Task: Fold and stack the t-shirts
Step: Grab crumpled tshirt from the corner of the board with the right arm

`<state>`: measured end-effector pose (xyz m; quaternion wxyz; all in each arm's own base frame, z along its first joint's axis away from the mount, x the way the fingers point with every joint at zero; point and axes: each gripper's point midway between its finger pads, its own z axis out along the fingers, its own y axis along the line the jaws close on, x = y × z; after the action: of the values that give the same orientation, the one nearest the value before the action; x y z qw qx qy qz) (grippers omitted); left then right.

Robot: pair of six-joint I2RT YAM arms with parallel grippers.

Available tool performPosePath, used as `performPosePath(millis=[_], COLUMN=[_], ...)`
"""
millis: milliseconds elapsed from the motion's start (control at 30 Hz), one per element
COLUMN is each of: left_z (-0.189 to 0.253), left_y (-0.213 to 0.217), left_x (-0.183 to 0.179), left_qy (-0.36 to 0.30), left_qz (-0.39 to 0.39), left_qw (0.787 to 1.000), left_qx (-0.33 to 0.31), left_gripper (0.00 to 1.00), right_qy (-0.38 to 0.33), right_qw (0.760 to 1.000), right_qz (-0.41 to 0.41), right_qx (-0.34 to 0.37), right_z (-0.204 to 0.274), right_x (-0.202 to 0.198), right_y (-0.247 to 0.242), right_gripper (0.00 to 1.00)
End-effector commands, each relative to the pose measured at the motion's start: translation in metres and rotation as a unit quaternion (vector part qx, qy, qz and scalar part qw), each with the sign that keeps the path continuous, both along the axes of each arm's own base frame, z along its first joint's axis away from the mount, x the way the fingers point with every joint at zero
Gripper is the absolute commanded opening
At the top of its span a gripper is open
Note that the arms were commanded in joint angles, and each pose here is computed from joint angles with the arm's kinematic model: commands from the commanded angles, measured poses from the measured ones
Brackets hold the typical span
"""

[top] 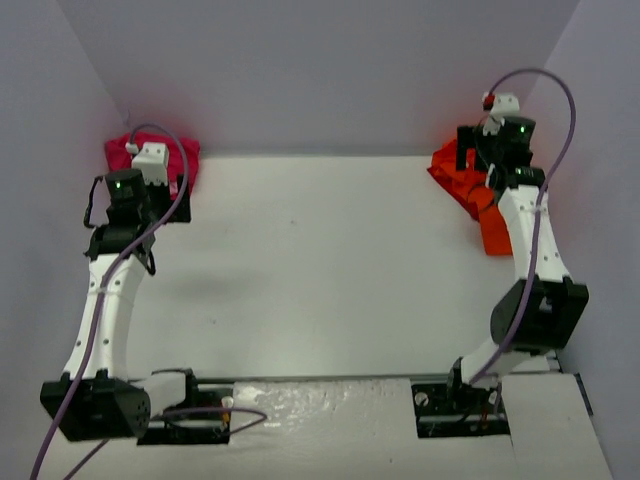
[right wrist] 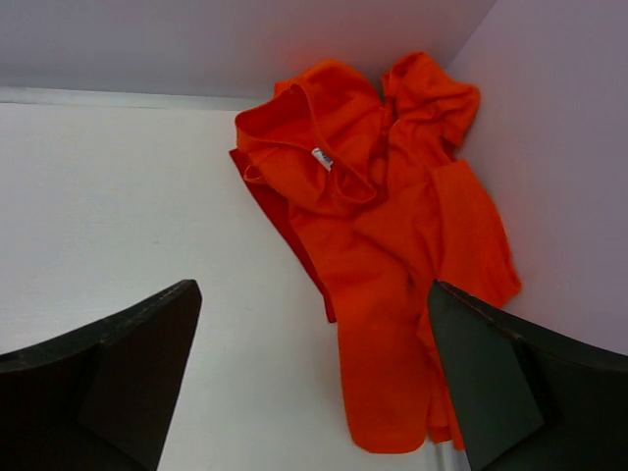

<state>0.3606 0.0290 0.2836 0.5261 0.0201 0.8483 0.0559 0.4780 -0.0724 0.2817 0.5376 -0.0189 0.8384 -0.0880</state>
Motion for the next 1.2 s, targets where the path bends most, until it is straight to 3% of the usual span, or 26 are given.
performPosePath(millis=[0, 133, 433, 533, 600, 867, 900, 933, 1000, 1067, 1167], left_z=[0.036, 0.035, 0.026, 0.019, 0.016, 0.006, 0.005, 0.004, 0.002, 0.001, 0.001], left_y=[0.006, 0.001, 0.003, 0.0, 0.001, 0.003, 0.003, 0.002, -0.001, -0.001, 0.0], left_x=[0.007, -0.001, -0.005, -0.004, -0.004, 0.004, 0.004, 0.005, 0.007, 0.009, 0.011], left_qy=[-0.051, -0.05, -0.035, -0.027, -0.025, -0.013, -0.012, -0.01, -0.005, -0.004, -0.002], left_qz=[0.002, -0.017, -0.021, -0.031, -0.027, -0.025, -0.025, -0.027, -0.034, -0.036, -0.034], left_qw=[0.999, 0.998, 0.999, 0.999, 0.999, 0.999, 0.999, 0.999, 0.999, 0.999, 0.999], left_qx=[0.015, 0.022, 0.034, 0.033, 0.032, 0.034, 0.034, 0.032, 0.028, 0.026, 0.028], left_gripper=[0.85, 0.87, 0.89, 0.88, 0.88, 0.88, 0.88, 0.88, 0.88, 0.88, 0.88], right_qy=[-0.006, 0.046, 0.09, 0.108, 0.11, 0.093, 0.094, 0.092, 0.097, 0.105, 0.118], right_qw=[0.993, 0.979, 0.97, 0.966, 0.963, 0.959, 0.959, 0.96, 0.96, 0.961, 0.963], right_qz=[-0.068, -0.122, -0.14, -0.142, -0.155, -0.17, -0.169, -0.166, -0.161, -0.157, -0.147], right_qx=[-0.101, -0.157, -0.175, -0.186, -0.191, -0.205, -0.205, -0.207, -0.206, -0.201, -0.194], right_z=[0.009, -0.032, -0.097, -0.118, -0.122, -0.108, -0.11, -0.108, -0.116, -0.127, -0.143], right_x=[0.047, 0.086, 0.127, 0.132, 0.135, 0.147, 0.148, 0.15, 0.152, 0.153, 0.155], right_y=[-0.032, -0.057, -0.064, -0.068, -0.072, -0.084, -0.084, -0.084, -0.084, -0.085, -0.083], right_gripper=[0.91, 1.0, 1.0, 0.94, 1.0, 0.98, 0.96, 0.84, 0.78, 0.63, 0.63])
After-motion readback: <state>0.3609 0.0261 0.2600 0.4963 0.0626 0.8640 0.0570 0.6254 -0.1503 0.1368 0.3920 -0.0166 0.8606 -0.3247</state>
